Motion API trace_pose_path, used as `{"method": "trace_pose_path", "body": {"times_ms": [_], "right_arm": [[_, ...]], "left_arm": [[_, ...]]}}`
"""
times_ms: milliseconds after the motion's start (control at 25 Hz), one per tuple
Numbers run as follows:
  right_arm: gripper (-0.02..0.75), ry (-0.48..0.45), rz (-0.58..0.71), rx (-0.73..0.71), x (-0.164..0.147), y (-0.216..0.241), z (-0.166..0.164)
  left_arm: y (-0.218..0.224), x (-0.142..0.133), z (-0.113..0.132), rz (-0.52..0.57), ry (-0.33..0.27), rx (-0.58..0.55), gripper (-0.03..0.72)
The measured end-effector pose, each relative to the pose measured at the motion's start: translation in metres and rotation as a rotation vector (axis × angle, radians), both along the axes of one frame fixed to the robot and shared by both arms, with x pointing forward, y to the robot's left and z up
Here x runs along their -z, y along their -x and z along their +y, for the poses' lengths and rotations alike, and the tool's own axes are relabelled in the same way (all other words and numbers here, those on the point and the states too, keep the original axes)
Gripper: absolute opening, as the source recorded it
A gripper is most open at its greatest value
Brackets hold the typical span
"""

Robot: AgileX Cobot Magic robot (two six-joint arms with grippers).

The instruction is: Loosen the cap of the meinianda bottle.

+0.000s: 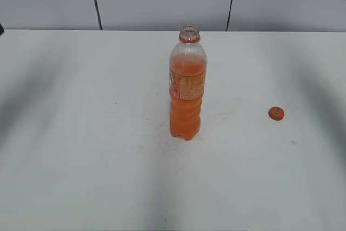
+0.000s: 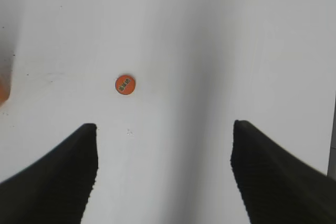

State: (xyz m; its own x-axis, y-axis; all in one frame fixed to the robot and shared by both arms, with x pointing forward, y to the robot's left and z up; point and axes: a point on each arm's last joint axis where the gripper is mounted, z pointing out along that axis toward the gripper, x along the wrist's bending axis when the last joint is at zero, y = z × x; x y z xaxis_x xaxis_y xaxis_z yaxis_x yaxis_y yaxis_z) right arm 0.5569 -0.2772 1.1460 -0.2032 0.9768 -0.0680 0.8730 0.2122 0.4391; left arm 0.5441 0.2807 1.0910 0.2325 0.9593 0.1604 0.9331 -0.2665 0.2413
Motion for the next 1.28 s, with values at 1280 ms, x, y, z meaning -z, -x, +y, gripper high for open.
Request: {"method": "trace_pose_path", "body": {"times_ms": [1280], "right_arm": [[0.592, -0.038, -0.303, 0.010, 0.113, 0.276, -0.018]], "left_arm": [[0.282, 0.017, 0.019, -0.583, 0.179, 0.021, 0.386]]}}
